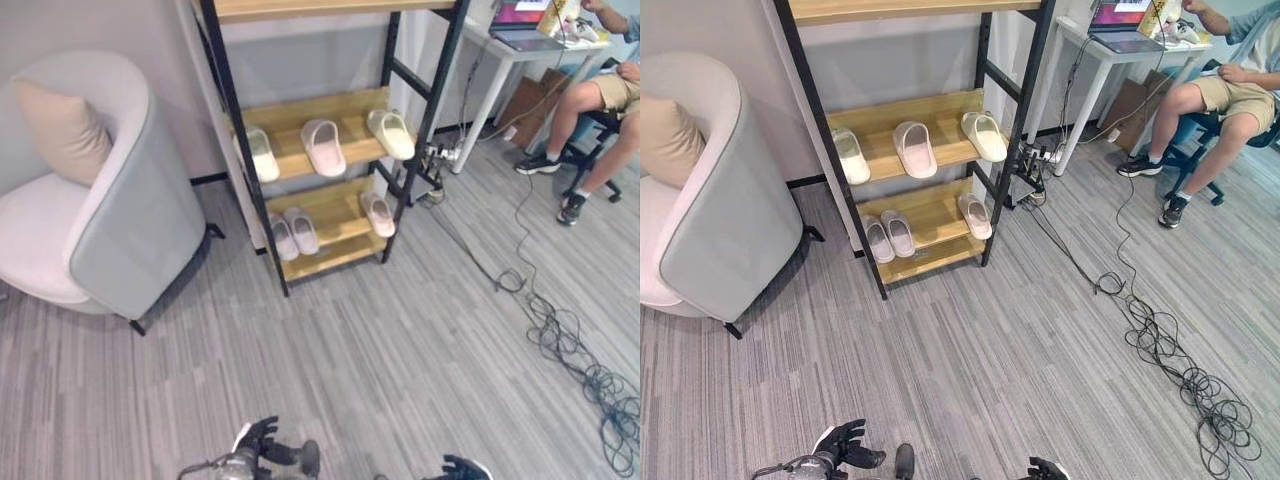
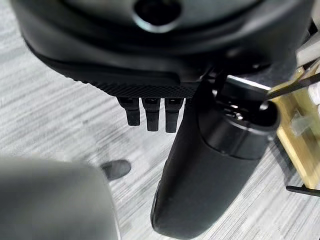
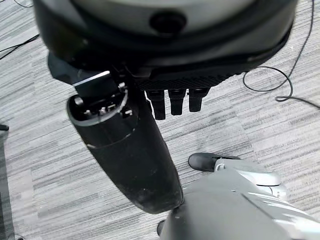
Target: Arrange the slippers neatly on the shoe rack.
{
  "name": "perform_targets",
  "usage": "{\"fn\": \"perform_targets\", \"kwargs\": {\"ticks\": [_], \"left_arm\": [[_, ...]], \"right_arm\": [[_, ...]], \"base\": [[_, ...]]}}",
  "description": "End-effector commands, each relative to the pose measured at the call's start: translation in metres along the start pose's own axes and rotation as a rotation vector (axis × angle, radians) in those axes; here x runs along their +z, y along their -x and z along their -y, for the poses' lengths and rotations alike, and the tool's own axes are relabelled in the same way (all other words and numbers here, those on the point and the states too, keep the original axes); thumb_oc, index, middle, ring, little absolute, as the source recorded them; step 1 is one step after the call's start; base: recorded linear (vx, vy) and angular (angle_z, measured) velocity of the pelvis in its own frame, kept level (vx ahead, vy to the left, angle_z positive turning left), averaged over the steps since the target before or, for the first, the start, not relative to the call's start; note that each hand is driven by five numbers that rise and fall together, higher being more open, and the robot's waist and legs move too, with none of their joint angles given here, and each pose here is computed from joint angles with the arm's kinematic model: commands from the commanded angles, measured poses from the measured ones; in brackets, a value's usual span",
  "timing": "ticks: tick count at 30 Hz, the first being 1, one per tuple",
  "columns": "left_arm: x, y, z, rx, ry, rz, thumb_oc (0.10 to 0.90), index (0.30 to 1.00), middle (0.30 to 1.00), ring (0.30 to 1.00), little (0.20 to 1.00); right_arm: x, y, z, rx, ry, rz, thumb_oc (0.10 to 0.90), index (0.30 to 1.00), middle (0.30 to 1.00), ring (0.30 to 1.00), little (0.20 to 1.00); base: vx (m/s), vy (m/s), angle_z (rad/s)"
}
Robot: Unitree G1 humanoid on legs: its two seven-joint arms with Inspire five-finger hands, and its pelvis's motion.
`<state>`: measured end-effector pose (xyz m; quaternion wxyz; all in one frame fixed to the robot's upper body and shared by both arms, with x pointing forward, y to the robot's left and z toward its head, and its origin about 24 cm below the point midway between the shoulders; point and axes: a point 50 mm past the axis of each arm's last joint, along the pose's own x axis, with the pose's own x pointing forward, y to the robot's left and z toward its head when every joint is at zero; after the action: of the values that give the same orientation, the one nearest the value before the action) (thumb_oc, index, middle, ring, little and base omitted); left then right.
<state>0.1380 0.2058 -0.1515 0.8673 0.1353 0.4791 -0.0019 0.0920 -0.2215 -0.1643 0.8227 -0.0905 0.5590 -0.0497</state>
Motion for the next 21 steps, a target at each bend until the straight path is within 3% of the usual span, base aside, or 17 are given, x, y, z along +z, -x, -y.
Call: {"fn": "perform_targets", "kwargs": {"ticks": [1,7,21], "left_arm": [[-0.008,0.003,0.012,-0.05,-0.027,-0.011,0.8,0.9,0.9,0.9,0.9],[-0.001,0.001,0.011,-0.055,-0.059,0.015,0.8,0.9,0.9,0.9,0.9],[-0.008,0.003,0.022,-0.085,-0.06,-0.008,0.8,0.9,0.9,0.9,0.9]], "right_arm": [[0.002,0.0,0.0,0.042,0.073,0.021,0.8,0.9,0.9,0.9,0.9],[0.001,0.001,-0.007,0.056,0.099,0.022,0.8,0.9,0.9,0.9,0.9],[-0.003,0.002,-0.004,0.058,0.17,0.017,0.8,0.9,0.9,0.9,0.9]], "base": [[0.13,0.092,-0.26],[0.2,0.028,0.05],[0.24,-0.133,0.21]]}}
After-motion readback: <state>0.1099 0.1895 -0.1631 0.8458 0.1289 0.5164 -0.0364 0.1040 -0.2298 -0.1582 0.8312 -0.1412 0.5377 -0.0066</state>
